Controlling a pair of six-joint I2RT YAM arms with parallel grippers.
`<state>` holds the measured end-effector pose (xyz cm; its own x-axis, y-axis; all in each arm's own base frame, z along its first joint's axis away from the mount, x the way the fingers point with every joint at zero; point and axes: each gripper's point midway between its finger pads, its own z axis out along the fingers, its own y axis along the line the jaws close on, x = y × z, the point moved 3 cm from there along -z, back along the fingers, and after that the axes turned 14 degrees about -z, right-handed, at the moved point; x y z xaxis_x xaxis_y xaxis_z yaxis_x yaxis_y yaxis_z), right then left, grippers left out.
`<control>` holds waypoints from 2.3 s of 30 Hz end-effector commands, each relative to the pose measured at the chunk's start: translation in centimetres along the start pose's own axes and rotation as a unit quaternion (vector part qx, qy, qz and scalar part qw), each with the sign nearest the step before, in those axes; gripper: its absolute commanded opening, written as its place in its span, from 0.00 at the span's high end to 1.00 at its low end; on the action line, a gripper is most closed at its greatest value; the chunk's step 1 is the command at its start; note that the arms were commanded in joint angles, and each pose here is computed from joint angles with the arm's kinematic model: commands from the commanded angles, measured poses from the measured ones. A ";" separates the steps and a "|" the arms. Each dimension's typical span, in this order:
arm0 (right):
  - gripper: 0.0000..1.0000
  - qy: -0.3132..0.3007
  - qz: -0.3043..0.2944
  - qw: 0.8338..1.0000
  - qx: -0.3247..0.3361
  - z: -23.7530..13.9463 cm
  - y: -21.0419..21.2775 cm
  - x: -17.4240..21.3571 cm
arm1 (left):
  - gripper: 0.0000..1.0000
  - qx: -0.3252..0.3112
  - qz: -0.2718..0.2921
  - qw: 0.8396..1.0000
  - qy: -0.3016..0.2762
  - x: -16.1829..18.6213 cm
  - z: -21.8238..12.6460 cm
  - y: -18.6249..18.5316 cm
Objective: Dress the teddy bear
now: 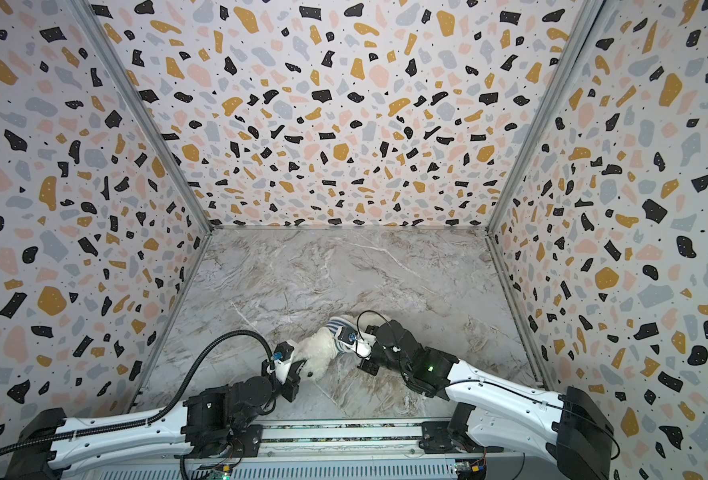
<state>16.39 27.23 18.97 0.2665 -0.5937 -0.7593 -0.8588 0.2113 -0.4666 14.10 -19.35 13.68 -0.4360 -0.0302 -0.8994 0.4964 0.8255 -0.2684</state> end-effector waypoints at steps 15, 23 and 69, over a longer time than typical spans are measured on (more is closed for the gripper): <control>0.95 0.004 -0.019 1.000 0.022 0.3 0.0 1.3 | 1.00 0.028 -0.023 0.999 -0.037 -2.6 -0.5 -1.3; 0.78 0.018 -0.037 0.999 0.034 1.8 -0.7 1.3 | 1.00 0.039 -0.020 0.998 -0.032 -2.5 -0.5 -1.7; 1.00 0.074 -0.080 0.994 -0.012 5.1 1.3 2.4 | 1.00 0.011 -0.013 0.998 -0.059 -5.1 -1.0 -1.6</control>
<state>19.16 29.71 12.93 0.3539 -0.7459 -0.5642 -0.7990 0.0723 -0.5969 13.86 -19.87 14.44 -0.4278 0.0212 -0.9036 0.5374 0.8098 -0.2354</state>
